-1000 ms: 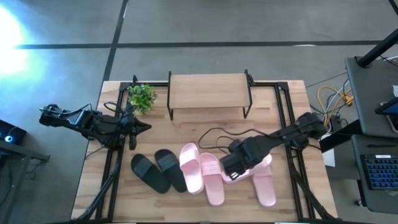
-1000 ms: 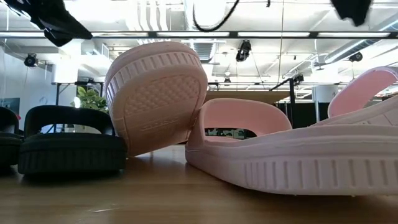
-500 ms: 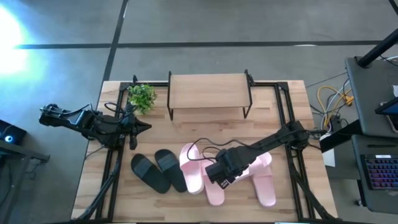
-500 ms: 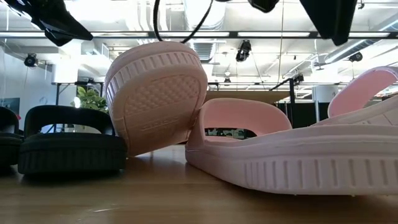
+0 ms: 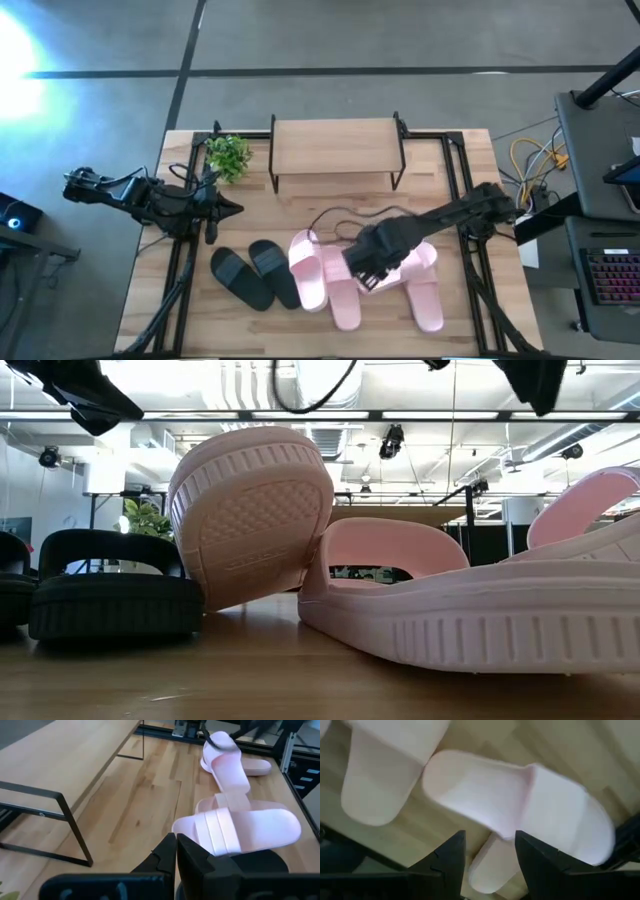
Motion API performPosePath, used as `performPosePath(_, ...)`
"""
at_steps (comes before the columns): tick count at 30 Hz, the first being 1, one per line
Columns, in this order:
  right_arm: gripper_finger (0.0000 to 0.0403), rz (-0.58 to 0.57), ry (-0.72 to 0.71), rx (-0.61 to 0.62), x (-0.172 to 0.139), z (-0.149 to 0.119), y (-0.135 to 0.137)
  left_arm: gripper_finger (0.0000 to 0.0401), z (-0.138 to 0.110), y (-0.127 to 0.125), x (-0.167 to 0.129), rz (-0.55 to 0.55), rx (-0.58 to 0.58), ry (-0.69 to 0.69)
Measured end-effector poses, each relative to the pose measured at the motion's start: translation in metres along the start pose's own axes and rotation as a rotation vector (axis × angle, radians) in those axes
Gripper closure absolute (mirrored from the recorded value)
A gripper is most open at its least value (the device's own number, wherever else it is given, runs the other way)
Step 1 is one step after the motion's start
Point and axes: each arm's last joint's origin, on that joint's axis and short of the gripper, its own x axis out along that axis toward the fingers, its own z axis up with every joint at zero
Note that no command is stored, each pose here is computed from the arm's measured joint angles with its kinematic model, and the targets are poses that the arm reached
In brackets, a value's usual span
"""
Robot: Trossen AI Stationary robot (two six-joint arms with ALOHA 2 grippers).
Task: Pick and place slides into the shelf
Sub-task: Put the top right pink slide on the shelf
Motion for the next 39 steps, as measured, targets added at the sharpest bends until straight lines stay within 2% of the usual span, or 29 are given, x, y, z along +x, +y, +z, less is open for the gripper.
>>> performPosePath(6,0.0252,0.088,-0.031,0.187,-0.017,-0.017,-0.057,0.0401,0.000,0.000,0.000,-0.001,-0.009,-0.002)
performPosePath(13,0.0252,0.441,-0.095,0.401,0.001,-0.034,-0.104,0.0401,0.000,0.000,0.000,-0.001,-0.024,-0.001)
performPosePath(15,0.0252,0.473,-0.096,0.443,0.013,-0.037,-0.115,0.0401,0.000,0.000,0.000,-0.001,-0.024,-0.001)
performPosePath(20,0.0252,0.470,-0.064,0.516,0.037,-0.045,-0.140,0.0401,0.000,0.000,0.000,-0.001,-0.027,-0.002)
performPosePath(24,0.0252,0.460,-0.029,0.550,0.051,-0.050,-0.154,0.0401,0.000,0.000,0.000,-0.001,-0.028,-0.001)
performPosePath(29,0.0252,0.533,-0.014,0.557,0.063,-0.052,-0.161,0.0401,0.000,0.000,0.000,-0.001,-0.028,-0.002)
performPosePath(34,0.0252,0.509,0.074,0.549,0.083,-0.054,-0.164,0.0401,0.000,0.000,0.000,-0.001,-0.028,-0.002)
performPosePath(39,0.0252,0.628,0.067,0.516,0.091,-0.050,-0.155,0.0401,0.000,0.000,0.000,0.000,-0.027,-0.002)
